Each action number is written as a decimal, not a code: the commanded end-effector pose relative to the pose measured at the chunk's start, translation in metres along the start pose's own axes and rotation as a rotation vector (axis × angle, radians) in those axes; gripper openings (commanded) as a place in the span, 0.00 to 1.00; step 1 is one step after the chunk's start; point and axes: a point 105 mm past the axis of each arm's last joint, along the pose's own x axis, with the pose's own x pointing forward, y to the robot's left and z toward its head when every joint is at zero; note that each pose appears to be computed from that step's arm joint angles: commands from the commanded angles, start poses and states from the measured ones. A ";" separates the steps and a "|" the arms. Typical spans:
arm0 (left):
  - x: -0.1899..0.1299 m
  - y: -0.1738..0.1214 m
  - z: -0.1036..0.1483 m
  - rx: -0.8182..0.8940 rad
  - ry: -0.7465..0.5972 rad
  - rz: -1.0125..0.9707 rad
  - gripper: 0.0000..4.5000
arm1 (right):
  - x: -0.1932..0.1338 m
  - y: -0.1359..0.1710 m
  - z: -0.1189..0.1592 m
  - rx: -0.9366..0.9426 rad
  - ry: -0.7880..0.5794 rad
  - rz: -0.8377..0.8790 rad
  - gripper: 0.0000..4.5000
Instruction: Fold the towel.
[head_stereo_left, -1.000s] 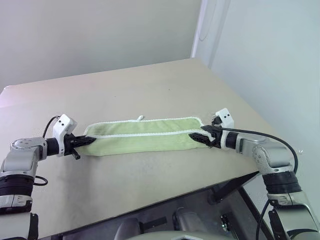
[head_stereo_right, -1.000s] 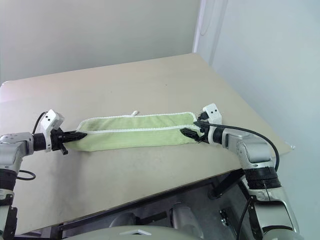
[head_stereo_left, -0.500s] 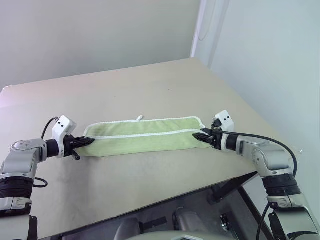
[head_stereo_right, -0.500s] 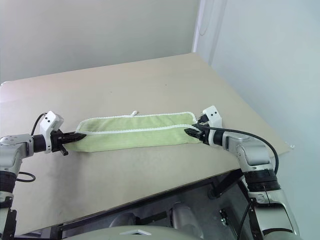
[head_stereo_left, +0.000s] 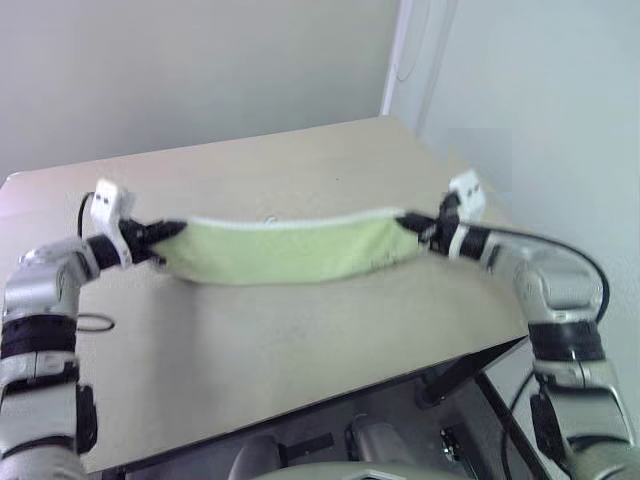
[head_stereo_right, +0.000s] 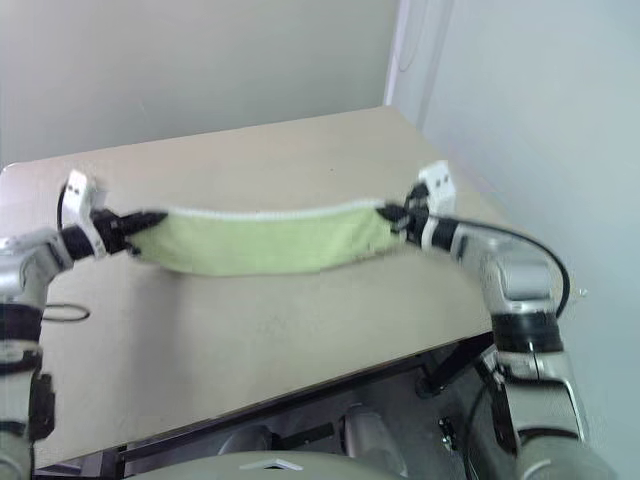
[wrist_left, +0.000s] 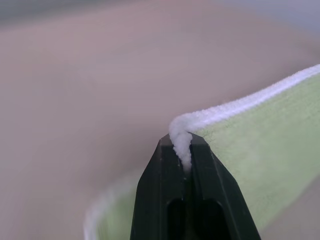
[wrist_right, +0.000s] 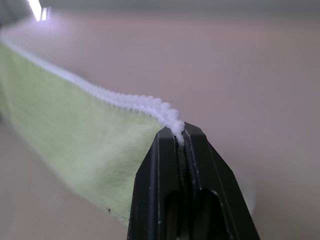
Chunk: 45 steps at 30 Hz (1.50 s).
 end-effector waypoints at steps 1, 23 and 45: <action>0.012 0.017 0.023 0.009 -0.101 0.116 0.00 | 0.018 -0.021 0.022 -0.026 -0.077 -0.099 0.00; -0.039 0.036 0.061 0.309 -0.209 0.139 0.00 | -0.002 0.005 0.046 -0.093 -0.160 0.117 0.00; -0.151 -0.009 -0.067 0.210 0.280 0.034 0.00 | -0.110 0.095 -0.066 -0.012 0.338 0.481 0.00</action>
